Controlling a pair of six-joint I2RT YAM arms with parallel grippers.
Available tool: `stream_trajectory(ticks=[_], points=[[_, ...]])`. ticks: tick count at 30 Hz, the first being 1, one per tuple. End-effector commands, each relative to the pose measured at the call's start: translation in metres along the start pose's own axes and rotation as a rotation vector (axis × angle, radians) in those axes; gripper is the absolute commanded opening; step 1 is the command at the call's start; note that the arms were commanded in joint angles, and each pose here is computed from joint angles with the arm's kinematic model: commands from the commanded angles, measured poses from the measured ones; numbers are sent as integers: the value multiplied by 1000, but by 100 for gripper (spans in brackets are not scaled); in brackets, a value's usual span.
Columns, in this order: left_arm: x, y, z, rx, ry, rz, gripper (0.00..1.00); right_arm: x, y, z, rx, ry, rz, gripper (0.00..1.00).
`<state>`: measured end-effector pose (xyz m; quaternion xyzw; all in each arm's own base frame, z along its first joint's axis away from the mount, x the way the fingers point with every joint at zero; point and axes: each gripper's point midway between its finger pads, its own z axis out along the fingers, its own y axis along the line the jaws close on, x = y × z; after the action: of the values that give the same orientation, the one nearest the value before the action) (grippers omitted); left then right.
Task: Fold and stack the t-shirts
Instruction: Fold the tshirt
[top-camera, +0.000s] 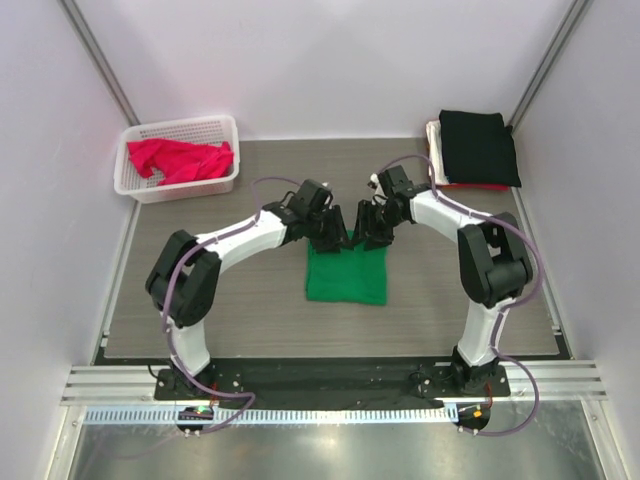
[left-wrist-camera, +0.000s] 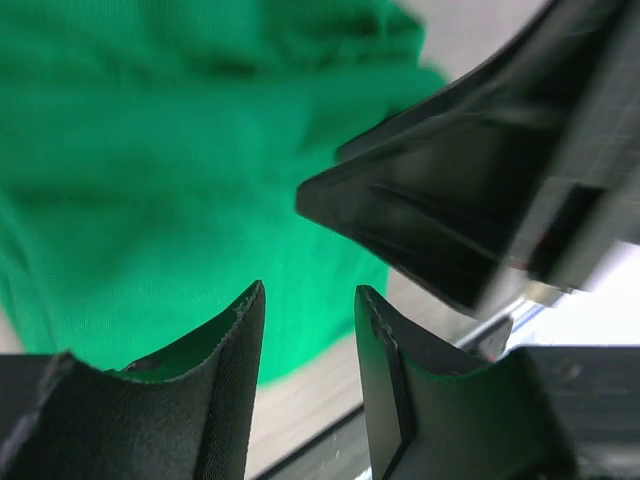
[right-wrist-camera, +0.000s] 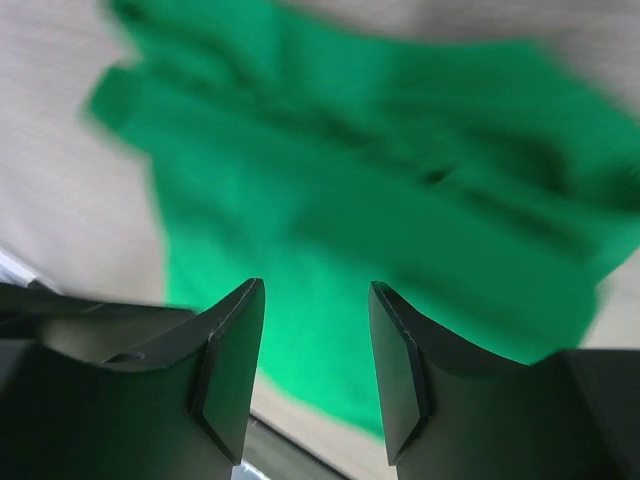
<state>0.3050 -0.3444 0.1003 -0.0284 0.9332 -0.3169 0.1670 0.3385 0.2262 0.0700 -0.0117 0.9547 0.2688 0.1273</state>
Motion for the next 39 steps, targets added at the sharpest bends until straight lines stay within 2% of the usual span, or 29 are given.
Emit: stream_trajectory(ticks=[1,4,9,17,20,24,26,29,30,33,34,37,39], points=[[-32,-9,5,19,-49,16,42,-28,-13,7,-4,-22,-20,51],[-44,5,19,-28,-44,22,42,-38,-31,24,-33,13,27,50],[-59,61,47,-133,-21,-15,40,-43,-41,38,-90,55,77,50],[-82,118,68,-193,-1,-56,38,-47,-39,33,-110,52,71,67],[-88,115,60,-190,22,-39,38,-57,-26,14,-123,16,55,70],[-109,79,29,-150,-1,18,44,-67,0,-21,-162,-39,47,71],[-115,62,5,-139,-15,36,50,-61,18,-38,-185,-62,32,71],[-109,51,-19,-141,-21,44,53,-39,34,-49,-203,-56,21,71],[-104,45,-34,-129,-30,41,54,-29,47,-49,-220,-48,10,70],[-72,52,-41,-140,8,4,54,6,54,-47,-228,-17,30,64],[-65,46,-51,-119,0,1,54,23,50,-36,-219,0,33,56],[-27,49,-45,-90,37,-35,52,49,49,-25,-241,10,82,42],[-2,51,-32,-73,66,-40,52,60,45,-16,-244,24,94,40]])
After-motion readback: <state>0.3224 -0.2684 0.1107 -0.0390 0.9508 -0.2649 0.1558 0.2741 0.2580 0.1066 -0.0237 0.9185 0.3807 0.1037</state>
